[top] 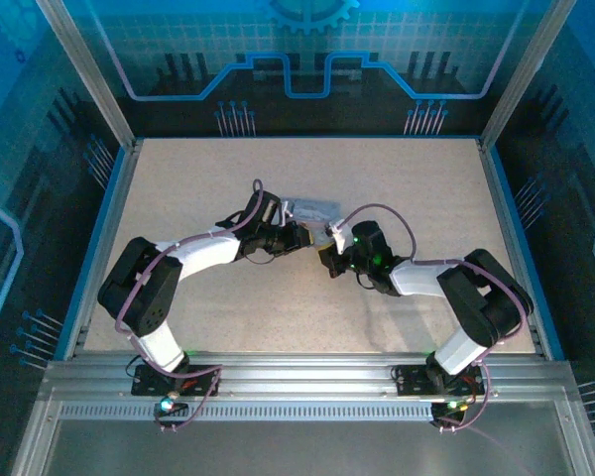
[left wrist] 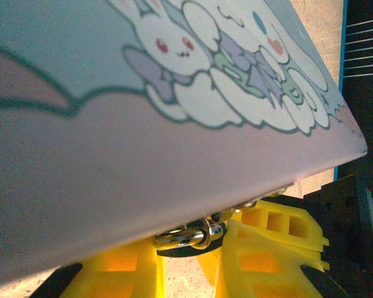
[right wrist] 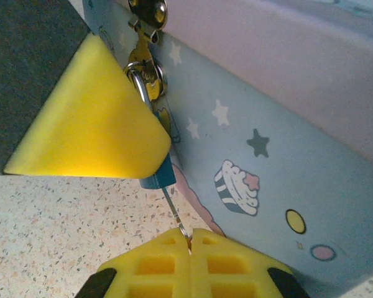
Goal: Unlock the padlock with the key
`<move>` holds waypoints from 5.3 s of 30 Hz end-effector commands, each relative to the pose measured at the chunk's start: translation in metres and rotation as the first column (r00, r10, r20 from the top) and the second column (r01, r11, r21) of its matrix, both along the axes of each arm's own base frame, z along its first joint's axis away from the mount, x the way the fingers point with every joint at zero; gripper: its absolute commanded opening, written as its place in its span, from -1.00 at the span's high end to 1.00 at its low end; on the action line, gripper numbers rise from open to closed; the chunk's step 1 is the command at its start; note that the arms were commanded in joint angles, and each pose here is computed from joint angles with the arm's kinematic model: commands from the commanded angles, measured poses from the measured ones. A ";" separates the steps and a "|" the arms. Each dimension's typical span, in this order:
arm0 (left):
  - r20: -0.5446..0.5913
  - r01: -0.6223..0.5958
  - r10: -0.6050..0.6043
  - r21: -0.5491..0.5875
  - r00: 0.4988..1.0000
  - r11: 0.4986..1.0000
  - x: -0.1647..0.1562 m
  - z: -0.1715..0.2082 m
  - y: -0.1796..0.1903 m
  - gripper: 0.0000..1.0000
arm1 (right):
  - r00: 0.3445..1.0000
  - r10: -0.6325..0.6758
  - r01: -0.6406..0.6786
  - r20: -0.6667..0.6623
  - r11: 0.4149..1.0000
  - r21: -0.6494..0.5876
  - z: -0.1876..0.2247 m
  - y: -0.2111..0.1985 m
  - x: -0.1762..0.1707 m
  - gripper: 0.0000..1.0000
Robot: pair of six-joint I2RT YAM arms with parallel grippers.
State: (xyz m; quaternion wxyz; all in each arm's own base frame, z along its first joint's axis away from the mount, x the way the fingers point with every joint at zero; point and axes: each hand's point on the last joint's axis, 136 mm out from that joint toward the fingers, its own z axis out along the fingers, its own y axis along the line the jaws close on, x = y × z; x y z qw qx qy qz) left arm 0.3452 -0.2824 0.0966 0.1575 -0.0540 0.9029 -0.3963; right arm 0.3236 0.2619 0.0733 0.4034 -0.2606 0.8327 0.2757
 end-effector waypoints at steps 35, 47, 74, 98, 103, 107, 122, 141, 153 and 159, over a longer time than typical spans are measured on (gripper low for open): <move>0.007 0.074 -0.074 -0.038 0.997 0.997 -0.011 0.019 -0.011 0.71 | 0.994 0.084 -0.095 0.072 0.983 0.157 0.038 0.016 0.017 1.00; 0.009 0.077 -0.076 -0.038 0.997 0.996 -0.012 0.020 -0.010 0.71 | 0.995 0.069 -0.080 0.074 0.985 0.151 0.032 0.021 0.018 1.00; -0.058 0.046 -0.048 -0.035 0.997 0.998 -0.008 -0.025 -0.012 0.63 | 0.999 -0.017 0.022 -0.051 0.995 0.102 -0.014 0.009 0.010 1.00; -0.013 -0.021 0.022 0.033 1.000 0.999 -0.011 -0.016 0.017 -0.12 | 0.985 -0.057 0.070 -0.161 0.995 0.078 -0.041 0.009 -0.008 1.00; 0.061 -0.074 0.073 0.027 0.995 0.997 -0.010 0.010 0.036 -0.20 | 0.979 -0.053 0.069 -0.197 0.995 0.075 -0.035 0.011 -0.013 1.00; 0.111 -0.120 0.118 0.013 0.987 0.993 -0.016 0.027 0.047 -0.27 | 0.967 -0.058 0.077 -0.246 0.995 0.070 -0.033 0.010 -0.020 1.00; -0.029 -0.361 0.367 -0.268 0.930 0.893 -0.036 0.028 0.057 -0.19 | 0.888 -0.076 0.111 -0.453 0.992 0.052 -0.018 0.018 -0.039 1.00; -0.218 -0.468 0.416 -0.348 0.883 0.812 -0.036 -0.007 0.036 -0.10 | 0.793 -0.112 0.187 -0.599 0.980 0.064 -0.014 0.030 -0.041 1.00; -0.286 -0.485 0.395 -0.426 0.873 0.764 -0.028 -0.026 0.014 0.03 | 0.783 -0.116 0.189 -0.611 0.980 0.055 -0.018 0.031 -0.041 1.00; -0.315 -0.505 0.399 -0.429 0.861 0.750 -0.027 -0.036 0.013 0.06 | 0.782 -0.113 0.185 -0.613 0.981 0.054 -0.018 0.032 -0.042 1.00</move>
